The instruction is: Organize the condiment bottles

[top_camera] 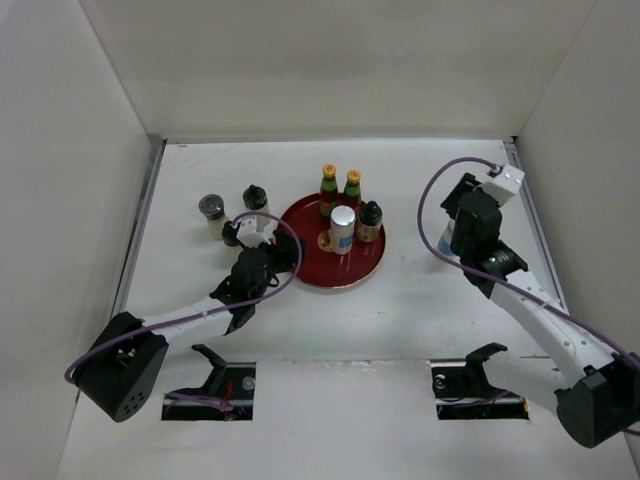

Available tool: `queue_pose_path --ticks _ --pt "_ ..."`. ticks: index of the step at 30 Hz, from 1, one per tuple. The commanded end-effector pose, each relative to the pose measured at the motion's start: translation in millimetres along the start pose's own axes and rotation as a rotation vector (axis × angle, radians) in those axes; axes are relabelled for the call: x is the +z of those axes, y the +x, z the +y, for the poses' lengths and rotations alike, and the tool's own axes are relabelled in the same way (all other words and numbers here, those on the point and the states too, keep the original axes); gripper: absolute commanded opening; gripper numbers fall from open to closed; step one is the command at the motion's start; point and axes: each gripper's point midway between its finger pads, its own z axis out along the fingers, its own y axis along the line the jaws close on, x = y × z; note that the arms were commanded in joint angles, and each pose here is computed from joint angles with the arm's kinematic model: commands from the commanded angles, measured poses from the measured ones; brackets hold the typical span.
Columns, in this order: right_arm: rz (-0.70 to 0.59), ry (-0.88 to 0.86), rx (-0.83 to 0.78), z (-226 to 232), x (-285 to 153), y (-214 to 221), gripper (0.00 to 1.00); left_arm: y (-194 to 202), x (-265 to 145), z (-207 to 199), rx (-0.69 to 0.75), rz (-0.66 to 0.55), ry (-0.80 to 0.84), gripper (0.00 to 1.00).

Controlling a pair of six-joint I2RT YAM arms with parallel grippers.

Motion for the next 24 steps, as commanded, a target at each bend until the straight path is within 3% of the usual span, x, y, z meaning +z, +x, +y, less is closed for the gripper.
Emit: queue_pose_path --ticks 1,3,5,10,18,22,24 --pt "0.021 0.234 -0.024 -62.2 -0.4 18.5 0.62 -11.6 1.7 -18.7 -0.027 -0.042 0.056 0.66" --pt "0.05 0.276 -0.054 -75.6 5.9 30.1 0.76 -10.6 1.2 -19.7 -0.029 -0.037 0.062 0.66" --pt "0.076 0.287 -0.069 -79.4 8.7 41.0 0.84 -12.5 -1.2 -21.9 -0.034 -0.043 0.071 0.66" --pt "0.181 0.232 -0.12 -69.3 18.2 75.6 0.92 -12.5 -1.6 -21.4 -0.04 -0.041 0.074 0.66" --pt "0.233 0.204 -0.107 -63.4 22.8 99.4 0.9 -14.0 -2.6 -22.2 -0.039 -0.046 0.076 0.66" --pt "0.282 0.171 -0.099 -55.5 25.6 113.2 0.81 -10.9 -0.2 -20.3 -0.04 -0.033 0.071 0.66" --pt "0.281 0.176 -0.093 -56.6 25.9 115.3 0.7 -12.7 -1.0 -21.8 -0.039 -0.04 0.075 0.66"
